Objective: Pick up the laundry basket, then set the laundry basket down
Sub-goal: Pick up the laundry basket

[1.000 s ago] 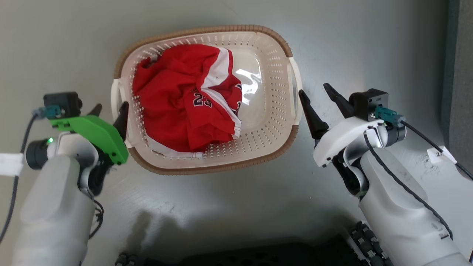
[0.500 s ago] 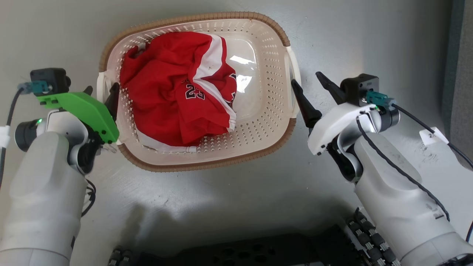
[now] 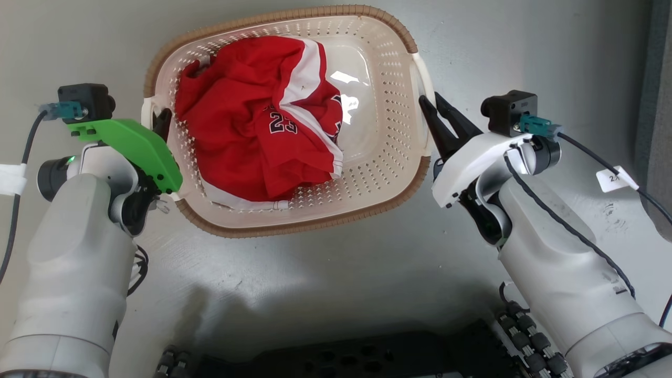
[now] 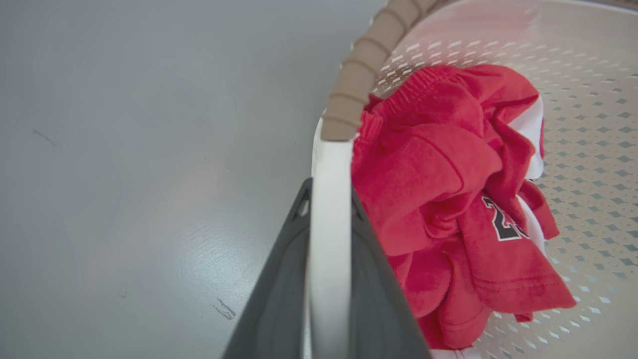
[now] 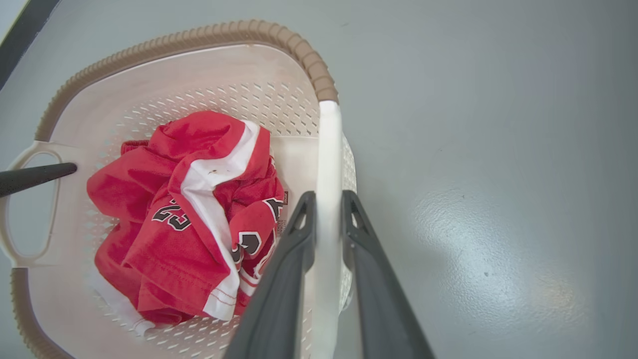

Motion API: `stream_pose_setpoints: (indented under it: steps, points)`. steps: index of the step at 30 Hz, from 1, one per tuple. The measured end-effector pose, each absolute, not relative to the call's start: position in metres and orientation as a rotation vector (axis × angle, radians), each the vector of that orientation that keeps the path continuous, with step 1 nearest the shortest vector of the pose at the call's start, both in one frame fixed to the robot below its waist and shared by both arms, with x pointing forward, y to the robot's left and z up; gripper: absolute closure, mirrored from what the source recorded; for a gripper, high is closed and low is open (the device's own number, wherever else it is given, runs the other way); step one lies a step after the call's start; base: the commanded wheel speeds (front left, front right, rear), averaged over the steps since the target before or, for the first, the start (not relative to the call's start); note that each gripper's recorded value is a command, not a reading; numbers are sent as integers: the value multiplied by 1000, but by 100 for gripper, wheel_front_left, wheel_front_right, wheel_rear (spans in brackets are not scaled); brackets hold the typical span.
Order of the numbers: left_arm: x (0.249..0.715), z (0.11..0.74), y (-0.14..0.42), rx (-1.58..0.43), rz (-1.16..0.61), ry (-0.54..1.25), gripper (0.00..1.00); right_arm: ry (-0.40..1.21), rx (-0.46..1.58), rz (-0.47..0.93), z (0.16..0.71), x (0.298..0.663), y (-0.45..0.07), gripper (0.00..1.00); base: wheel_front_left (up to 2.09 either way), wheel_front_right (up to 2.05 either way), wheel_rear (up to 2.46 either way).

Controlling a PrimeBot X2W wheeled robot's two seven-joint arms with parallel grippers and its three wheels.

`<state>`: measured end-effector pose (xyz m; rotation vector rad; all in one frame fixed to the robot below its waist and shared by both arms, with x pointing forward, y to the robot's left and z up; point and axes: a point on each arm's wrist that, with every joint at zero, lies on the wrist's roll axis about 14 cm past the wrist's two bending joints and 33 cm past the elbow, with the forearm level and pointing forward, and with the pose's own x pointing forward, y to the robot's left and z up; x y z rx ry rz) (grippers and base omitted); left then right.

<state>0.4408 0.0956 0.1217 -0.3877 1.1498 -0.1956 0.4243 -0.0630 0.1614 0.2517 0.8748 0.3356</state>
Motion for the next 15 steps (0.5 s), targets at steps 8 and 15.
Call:
stream_pose_setpoints:
  steps: [8, 15]
  points:
    - [444, 129, 87, -409, -195, 1140, 100, 885, 255, 333, 162, 427, -64, 100, 0, 0, 0]
    - [446, 142, 78, -418, -219, 1130, 100, 932, 255, 323, 162, 419, -69, 100, 0, 0, 0]
